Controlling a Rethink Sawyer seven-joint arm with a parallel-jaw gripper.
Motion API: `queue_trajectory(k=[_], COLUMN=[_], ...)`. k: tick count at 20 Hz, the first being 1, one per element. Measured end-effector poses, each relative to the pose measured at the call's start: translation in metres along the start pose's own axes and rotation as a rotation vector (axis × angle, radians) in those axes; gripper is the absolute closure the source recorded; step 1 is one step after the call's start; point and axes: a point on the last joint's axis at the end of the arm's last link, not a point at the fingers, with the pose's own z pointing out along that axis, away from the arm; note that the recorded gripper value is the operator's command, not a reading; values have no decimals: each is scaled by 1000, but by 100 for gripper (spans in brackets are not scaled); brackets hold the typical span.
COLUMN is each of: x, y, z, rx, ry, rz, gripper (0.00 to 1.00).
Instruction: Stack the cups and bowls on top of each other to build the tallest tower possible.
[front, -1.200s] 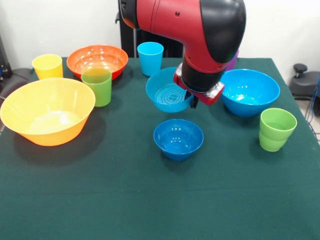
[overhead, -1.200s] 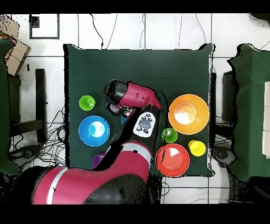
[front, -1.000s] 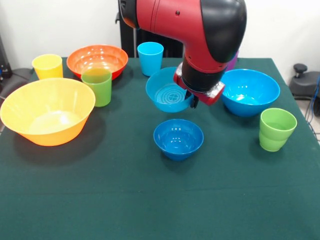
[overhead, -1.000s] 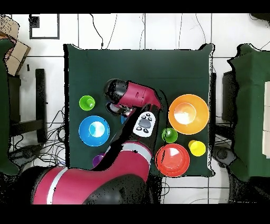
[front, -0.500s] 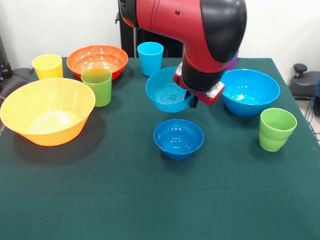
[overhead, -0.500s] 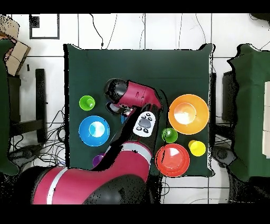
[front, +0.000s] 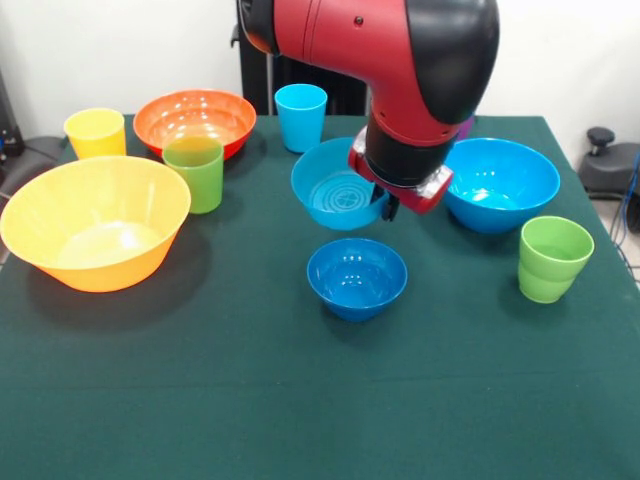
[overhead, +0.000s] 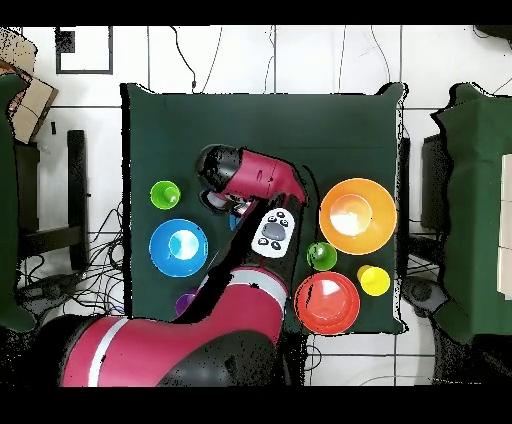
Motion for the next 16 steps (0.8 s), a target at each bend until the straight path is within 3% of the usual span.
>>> queue_trajectory(k=[16], x=[0], y=[23], z=[-4], rx=[-6], ry=[-32], rz=[-32], gripper=[100])
